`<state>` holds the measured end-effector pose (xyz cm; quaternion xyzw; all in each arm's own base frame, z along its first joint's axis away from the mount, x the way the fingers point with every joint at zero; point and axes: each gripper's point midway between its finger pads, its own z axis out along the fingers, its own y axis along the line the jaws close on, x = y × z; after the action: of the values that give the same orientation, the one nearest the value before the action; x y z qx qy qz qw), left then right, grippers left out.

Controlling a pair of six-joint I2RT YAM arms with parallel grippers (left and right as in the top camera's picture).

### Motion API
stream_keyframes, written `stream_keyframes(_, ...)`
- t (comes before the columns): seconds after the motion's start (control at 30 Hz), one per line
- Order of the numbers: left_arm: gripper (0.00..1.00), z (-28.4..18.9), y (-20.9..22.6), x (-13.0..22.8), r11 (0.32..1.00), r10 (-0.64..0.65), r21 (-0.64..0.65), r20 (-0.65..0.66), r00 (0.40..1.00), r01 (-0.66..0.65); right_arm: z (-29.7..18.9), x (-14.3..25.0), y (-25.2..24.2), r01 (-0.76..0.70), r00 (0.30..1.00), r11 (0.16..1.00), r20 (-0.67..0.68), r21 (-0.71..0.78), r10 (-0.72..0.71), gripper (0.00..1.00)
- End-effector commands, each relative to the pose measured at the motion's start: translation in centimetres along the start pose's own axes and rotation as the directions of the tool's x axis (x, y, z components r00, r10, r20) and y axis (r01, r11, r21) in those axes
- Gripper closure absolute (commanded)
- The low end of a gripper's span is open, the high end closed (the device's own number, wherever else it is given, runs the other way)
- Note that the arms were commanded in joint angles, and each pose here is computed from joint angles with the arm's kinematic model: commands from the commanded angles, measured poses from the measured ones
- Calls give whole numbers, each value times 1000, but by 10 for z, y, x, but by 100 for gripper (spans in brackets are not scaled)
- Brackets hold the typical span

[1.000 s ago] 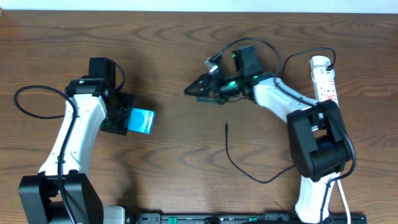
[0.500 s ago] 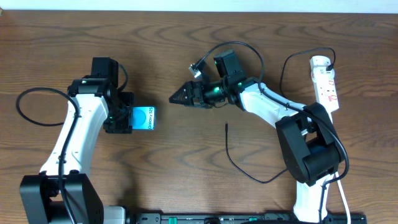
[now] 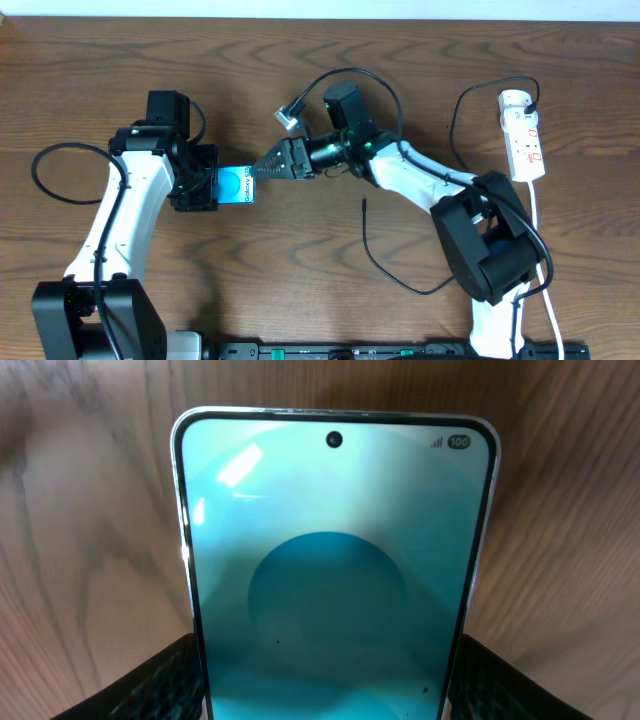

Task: Plug charger to phone and switch on socket
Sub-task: 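Move the right gripper toward the phone held by the left gripper, then grasp the smartphone's top edge with the right gripper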

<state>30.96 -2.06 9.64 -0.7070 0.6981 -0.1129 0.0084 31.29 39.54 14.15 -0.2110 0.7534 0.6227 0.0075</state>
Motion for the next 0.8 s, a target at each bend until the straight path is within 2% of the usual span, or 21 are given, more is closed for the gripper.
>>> stream_keyframes(0.0,93,0,-2,8,1000,-28,5,-41,999,28,5,0,11,13,1000,1000,-11,-20,-13,1)
stream_keyframes(0.2,93,-1,-2,20,993,-121,-6,-114,986,121,12,-1,9,1,1000,1000,5,10,-1,1)
stream_keyframes(0.57,93,-2,-3,27,990,-140,-11,-157,978,140,34,-3,-2,-64,996,991,73,117,56,1)
stream_keyframes(0.77,93,-3,-3,32,990,-140,-15,-184,973,139,42,-2,0,-60,996,991,79,123,51,10)
